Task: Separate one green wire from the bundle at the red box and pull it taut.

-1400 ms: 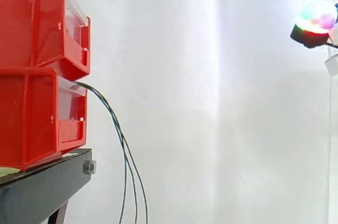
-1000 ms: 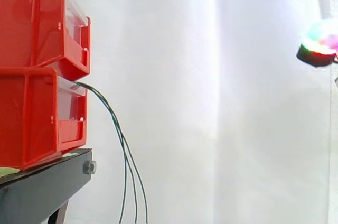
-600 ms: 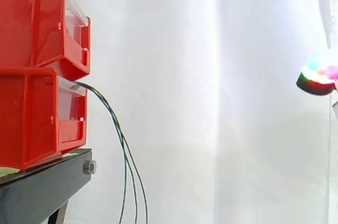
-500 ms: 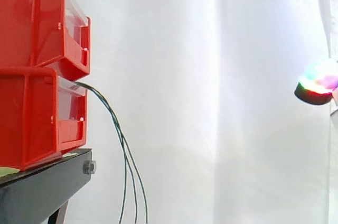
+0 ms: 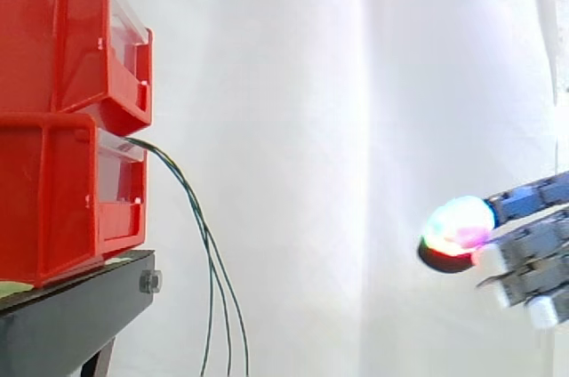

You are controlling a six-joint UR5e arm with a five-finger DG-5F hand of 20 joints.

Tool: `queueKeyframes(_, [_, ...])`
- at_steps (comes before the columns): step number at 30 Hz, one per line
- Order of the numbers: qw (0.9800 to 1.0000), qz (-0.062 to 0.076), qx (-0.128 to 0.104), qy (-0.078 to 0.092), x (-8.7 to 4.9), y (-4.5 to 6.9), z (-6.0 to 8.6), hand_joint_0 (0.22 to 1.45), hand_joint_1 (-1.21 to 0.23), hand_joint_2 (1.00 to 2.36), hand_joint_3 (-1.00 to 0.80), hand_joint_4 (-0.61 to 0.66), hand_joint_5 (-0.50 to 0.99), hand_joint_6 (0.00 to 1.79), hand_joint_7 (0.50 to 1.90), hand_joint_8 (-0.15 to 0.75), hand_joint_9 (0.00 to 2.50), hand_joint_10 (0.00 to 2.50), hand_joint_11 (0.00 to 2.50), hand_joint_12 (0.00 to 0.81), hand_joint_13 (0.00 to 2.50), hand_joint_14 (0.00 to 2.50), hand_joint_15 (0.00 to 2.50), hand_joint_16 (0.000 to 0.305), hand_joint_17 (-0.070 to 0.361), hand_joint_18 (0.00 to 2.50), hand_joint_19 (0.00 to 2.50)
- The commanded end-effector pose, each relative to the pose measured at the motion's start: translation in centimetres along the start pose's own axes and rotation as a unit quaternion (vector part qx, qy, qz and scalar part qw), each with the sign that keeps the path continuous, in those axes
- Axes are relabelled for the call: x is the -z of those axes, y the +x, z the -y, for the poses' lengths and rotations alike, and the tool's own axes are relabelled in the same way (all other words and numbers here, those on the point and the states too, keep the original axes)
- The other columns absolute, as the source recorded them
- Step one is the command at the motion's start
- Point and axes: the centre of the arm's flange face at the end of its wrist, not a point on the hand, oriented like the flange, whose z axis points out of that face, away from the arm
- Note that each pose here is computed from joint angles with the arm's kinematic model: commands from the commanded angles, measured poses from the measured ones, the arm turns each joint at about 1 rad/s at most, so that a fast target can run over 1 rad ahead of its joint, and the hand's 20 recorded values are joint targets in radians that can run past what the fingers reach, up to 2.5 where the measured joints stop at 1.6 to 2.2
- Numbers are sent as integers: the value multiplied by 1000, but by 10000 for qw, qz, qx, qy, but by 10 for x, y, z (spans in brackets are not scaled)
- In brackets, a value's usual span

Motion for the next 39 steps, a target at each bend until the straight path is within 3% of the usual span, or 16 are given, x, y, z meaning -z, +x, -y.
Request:
queueKeyframes(1, [10000, 60, -25, -54, -20, 8, 0, 481, -707, 1000, -500, 244, -202, 502, 683, 254, 644, 4, 121, 353, 554, 8, 214, 53, 118, 488, 472])
queueKeyframes(5, [9999, 92, 60, 63, -36, 15, -2, 482, -706, 1000, -500, 245, -200, 502, 686, 254, 667, 5, 126, 357, 575, 8, 221, 52, 118, 491, 480])
queueKeyframes(7, [9997, 230, 62, 70, -50, 22, -8, 482, -706, 1000, -500, 246, -199, 502, 686, 255, 668, 7, 131, 359, 578, 8, 222, 53, 118, 497, 481])
queueKeyframes(8, [9995, 299, 62, 74, -56, 25, -3, 482, -706, 1000, -500, 250, -198, 502, 686, 256, 672, 5, 133, 356, 572, 10, 224, 53, 118, 498, 481])
queueKeyframes(11, [9994, 345, -38, -57, -70, 33, -2, 483, -706, 1000, -500, 252, -195, 502, 689, 257, 677, 5, 139, 356, 576, 8, 226, 52, 118, 500, 478])
queueKeyframes(13, [9992, 360, -67, -180, -77, 36, -11, 484, -705, 1000, -500, 252, -194, 502, 691, 257, 678, 5, 135, 357, 578, 8, 227, 52, 118, 501, 478])
queueKeyframes(16, [9990, 362, 55, -253, -80, 39, -17, 484, -705, 1000, -500, 255, -193, 502, 691, 260, 688, 5, 143, 358, 585, 9, 231, 53, 118, 505, 477])
queueKeyframes(17, [9985, 350, 194, -386, -81, 46, -21, 484, -704, 1000, -500, 256, -192, 502, 690, 261, 696, 5, 145, 356, 585, 8, 232, 53, 118, 506, 478])
queueKeyframes(22, [9976, 421, 315, -460, -81, 54, -23, 485, -703, 1000, -500, 258, -191, 502, 694, 261, 701, 6, 154, 359, 594, 9, 236, 53, 118, 509, 488])
queueKeyframes(25, [9974, 480, 339, -430, -85, 60, -13, 485, -702, 1000, -500, 262, -189, 502, 692, 260, 709, 6, 150, 360, 597, 9, 237, 52, 118, 510, 488])
queueKeyframes(26, [9975, 497, 293, -404, -96, 65, -5, 486, -701, 1000, -500, 261, -189, 502, 694, 262, 714, 6, 163, 358, 600, 9, 242, 52, 118, 509, 488])
queueKeyframes(29, [9978, 504, 173, -384, -107, 68, -1, 486, -701, 1000, -500, 261, -188, 502, 694, 262, 718, 6, 158, 358, 603, 9, 242, 52, 118, 517, 495])
queueKeyframes(30, [9988, 428, 123, -205, -118, 73, 8, 486, -701, 1000, -500, 259, -188, 502, 693, 262, 718, 6, 158, 360, 605, 9, 243, 52, 118, 518, 495])
queueKeyframes(31, [9989, 430, 137, -135, -119, 75, 16, 486, -700, 1000, -500, 261, -188, 502, 693, 262, 718, 6, 158, 359, 607, 9, 243, 52, 118, 517, 495])
queueKeyframes(35, [9991, 398, 115, -31, -122, 78, 21, 486, -700, 1000, -500, 262, -187, 502, 693, 264, 722, 6, 154, 359, 609, 9, 243, 53, 119, 521, 494])
queueKeyframes(39, [9989, 422, 98, -150, -125, 78, 19, 486, -696, 1000, -500, 265, -186, 502, 694, 265, 727, 6, 153, 360, 616, 9, 248, 53, 119, 531, 501])
